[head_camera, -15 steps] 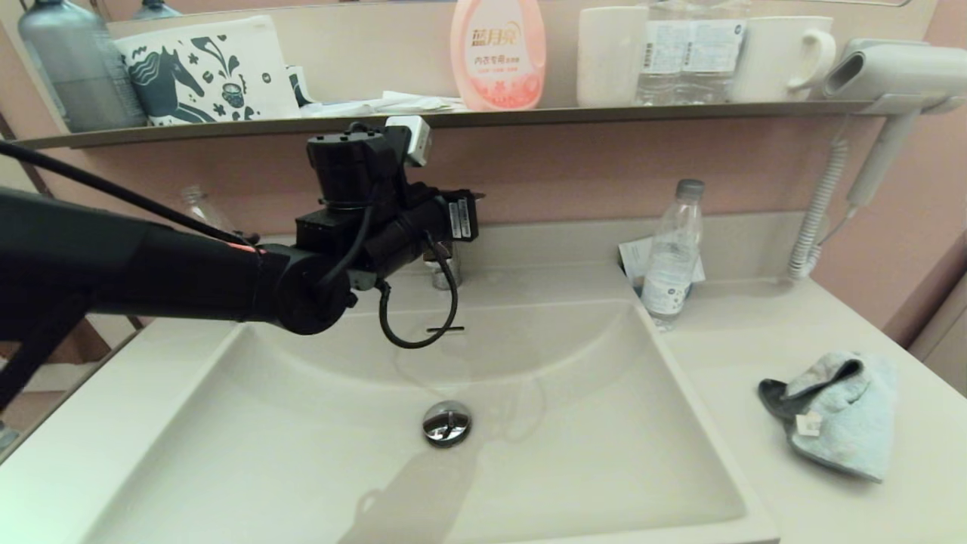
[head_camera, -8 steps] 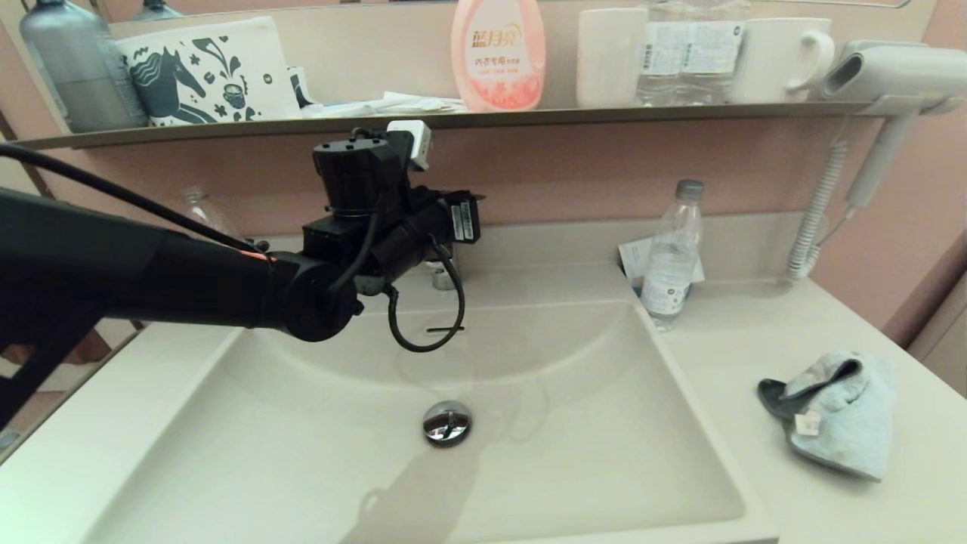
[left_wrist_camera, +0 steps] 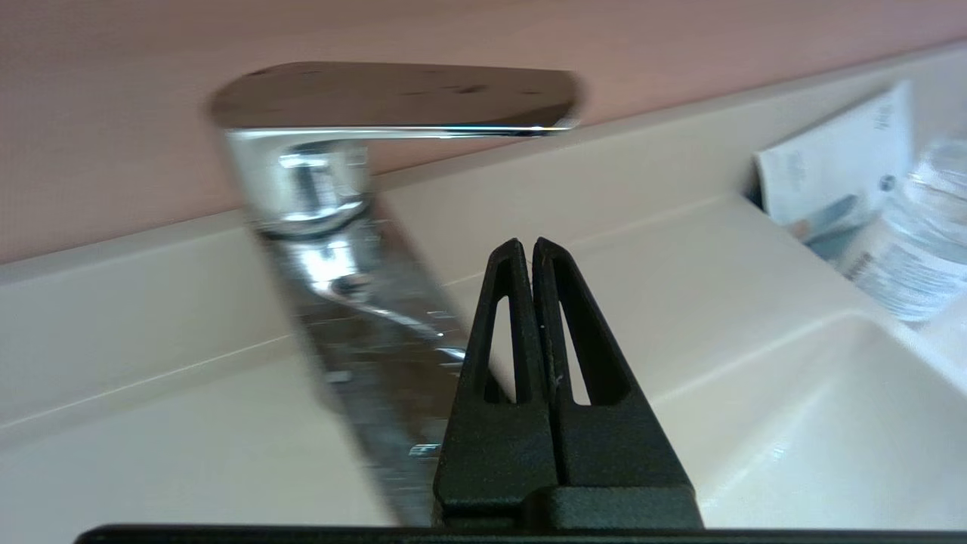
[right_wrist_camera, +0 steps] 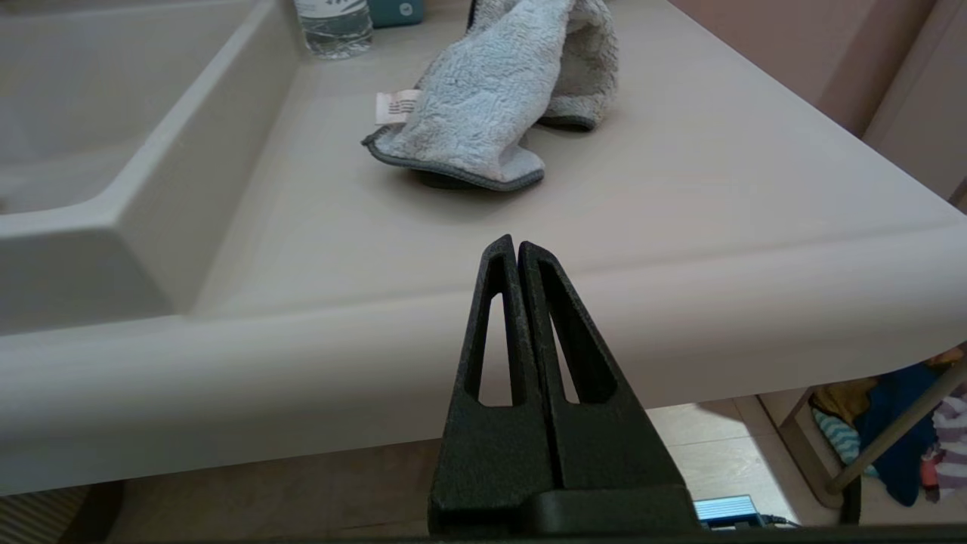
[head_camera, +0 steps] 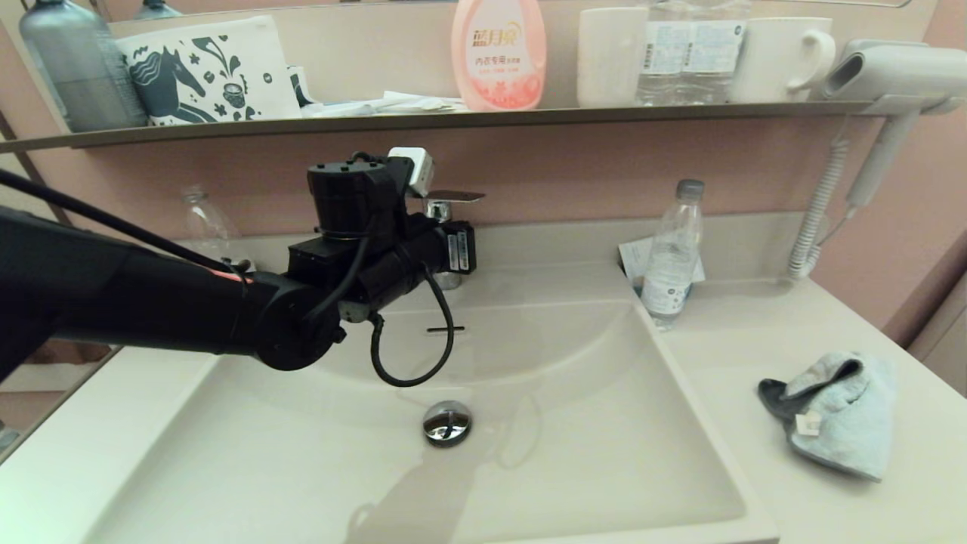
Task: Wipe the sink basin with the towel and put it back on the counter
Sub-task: Turn on the faucet
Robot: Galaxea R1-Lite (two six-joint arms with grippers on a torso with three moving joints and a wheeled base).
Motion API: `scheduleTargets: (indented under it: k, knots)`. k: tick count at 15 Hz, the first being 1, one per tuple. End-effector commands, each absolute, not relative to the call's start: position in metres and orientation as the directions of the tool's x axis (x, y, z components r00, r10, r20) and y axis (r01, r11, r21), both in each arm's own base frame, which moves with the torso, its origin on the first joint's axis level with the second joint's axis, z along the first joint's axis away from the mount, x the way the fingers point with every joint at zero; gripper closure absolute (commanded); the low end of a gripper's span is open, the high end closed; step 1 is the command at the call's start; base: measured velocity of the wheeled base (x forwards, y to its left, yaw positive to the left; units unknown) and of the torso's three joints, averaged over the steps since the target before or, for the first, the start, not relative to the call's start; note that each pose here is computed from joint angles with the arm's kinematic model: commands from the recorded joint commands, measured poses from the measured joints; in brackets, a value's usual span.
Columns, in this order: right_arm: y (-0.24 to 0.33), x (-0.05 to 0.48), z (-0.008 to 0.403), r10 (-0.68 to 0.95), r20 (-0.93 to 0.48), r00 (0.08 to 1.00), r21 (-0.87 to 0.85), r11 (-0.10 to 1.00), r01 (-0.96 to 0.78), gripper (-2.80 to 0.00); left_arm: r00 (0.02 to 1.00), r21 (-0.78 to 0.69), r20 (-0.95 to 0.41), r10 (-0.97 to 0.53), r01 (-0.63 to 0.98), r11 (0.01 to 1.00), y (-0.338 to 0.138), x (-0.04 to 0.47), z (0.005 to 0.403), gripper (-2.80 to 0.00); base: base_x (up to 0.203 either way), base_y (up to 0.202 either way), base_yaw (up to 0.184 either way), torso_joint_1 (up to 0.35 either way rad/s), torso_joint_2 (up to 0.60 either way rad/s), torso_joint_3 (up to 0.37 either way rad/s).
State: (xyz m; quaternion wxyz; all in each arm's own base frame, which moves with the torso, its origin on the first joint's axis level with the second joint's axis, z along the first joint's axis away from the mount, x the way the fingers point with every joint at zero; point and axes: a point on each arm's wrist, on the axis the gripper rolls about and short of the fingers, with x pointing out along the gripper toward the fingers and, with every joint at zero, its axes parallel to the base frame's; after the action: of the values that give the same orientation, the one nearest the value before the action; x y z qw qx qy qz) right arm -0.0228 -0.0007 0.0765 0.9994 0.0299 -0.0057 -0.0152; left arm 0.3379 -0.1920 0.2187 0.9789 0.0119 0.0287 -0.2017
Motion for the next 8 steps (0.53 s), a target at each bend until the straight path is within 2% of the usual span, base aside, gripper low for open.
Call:
scheduleTargets:
  k: [1,4,8]
  knots:
    - [-0.001,-0.023,0.077,-0.031,0.011,0.999,0.06,0.998,0.03,0.0,0.918,0.007,-0.014,-0.397,0.397,0.918,-0.199,0.346,0.223,0.0,0.0,0.0,0.0,0.0,0.0,0.0]
    - [-0.001,-0.023,0.077,-0.031,0.011,0.999,0.06,0.998,0.03,0.0,0.919,0.007,0.038,-0.392,0.392,0.92,-0.202,0.353,0.236,0.0,0.0,0.0,0.0,0.0,0.0,0.0]
    - [-0.001,-0.023,0.077,-0.031,0.011,0.999,0.06,0.998,0.03,0.0,0.92,0.011,0.04,-0.391,0.391,0.92,-0.205,0.359,0.236,0.0,0.0,0.0,0.0,0.0,0.0,0.0]
